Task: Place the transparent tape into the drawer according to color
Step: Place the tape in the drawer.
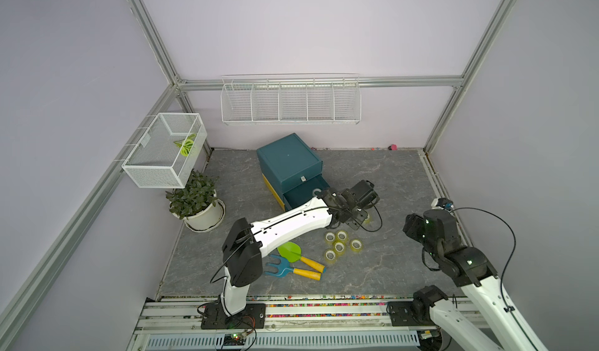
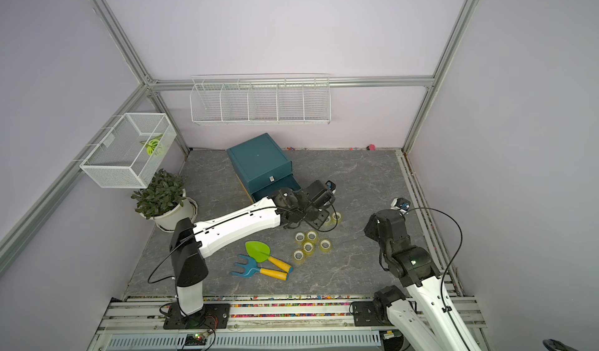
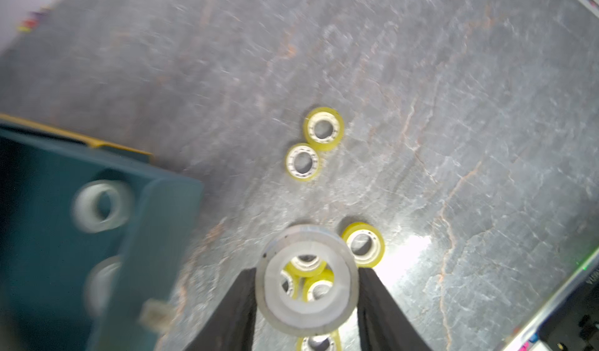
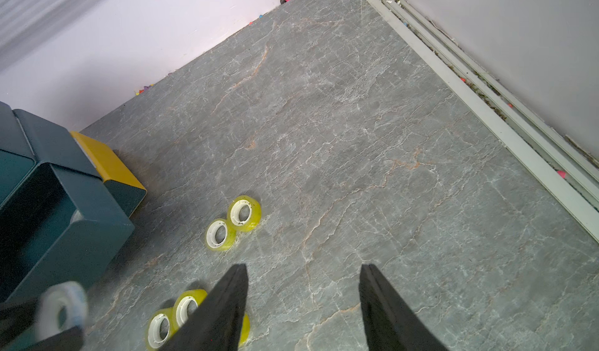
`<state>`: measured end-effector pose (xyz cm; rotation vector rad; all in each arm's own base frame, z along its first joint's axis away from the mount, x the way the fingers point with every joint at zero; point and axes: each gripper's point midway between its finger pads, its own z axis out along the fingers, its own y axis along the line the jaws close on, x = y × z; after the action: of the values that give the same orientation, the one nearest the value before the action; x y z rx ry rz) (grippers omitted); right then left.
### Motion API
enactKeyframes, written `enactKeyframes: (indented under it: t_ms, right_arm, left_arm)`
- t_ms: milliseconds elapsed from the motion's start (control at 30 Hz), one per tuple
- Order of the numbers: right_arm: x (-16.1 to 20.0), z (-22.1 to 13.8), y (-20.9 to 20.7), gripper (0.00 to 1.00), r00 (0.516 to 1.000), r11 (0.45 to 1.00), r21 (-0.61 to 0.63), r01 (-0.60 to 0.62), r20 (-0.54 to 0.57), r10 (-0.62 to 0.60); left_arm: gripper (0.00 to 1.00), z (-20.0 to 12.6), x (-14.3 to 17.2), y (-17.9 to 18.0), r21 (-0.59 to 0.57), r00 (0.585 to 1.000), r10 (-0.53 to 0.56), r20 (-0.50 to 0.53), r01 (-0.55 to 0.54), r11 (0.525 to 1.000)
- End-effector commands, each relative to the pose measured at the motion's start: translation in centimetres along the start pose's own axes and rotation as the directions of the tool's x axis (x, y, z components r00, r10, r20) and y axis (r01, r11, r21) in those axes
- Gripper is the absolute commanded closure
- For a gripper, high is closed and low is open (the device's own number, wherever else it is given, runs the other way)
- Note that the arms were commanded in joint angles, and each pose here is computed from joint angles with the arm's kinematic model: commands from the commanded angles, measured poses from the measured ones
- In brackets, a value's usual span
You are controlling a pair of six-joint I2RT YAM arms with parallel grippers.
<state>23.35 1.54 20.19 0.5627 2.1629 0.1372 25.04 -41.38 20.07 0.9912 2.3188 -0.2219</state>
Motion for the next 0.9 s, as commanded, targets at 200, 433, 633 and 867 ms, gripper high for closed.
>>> enactKeyframes:
  t_ms: [200,433,633,867]
  right_arm:
    - [-0.5,0.3,0.6,0.4,0.999,0.999,-0.019,-0.034,0.011,0.034]
    - [-0.4,0.6,0.9,0.4,1.0,0.999,-0.026,-0.028,0.001,0.028]
    - [-0.1,0.8,1.3,0.39,1.0,0.999,-0.037,-0.009,-0.02,0.008]
    - [0.4,1.4,2.5,0.37,0.999,0.996,-0.09,0.008,-0.052,-0.012]
  left_arm:
    - [0.56,-2.2,1.5,10.9,-0.218,0.977,-0.209,0.051,0.215,0.952]
    - [0.56,0.2,3.6,15.5,-0.281,0.934,-0.353,0.047,0.352,0.893]
    - [0.51,1.5,4.4,16.0,-0.291,0.929,-0.37,0.014,0.358,0.887]
    - [0.34,1.1,4.4,16.0,-0.28,0.923,-0.384,0.017,0.373,0.884]
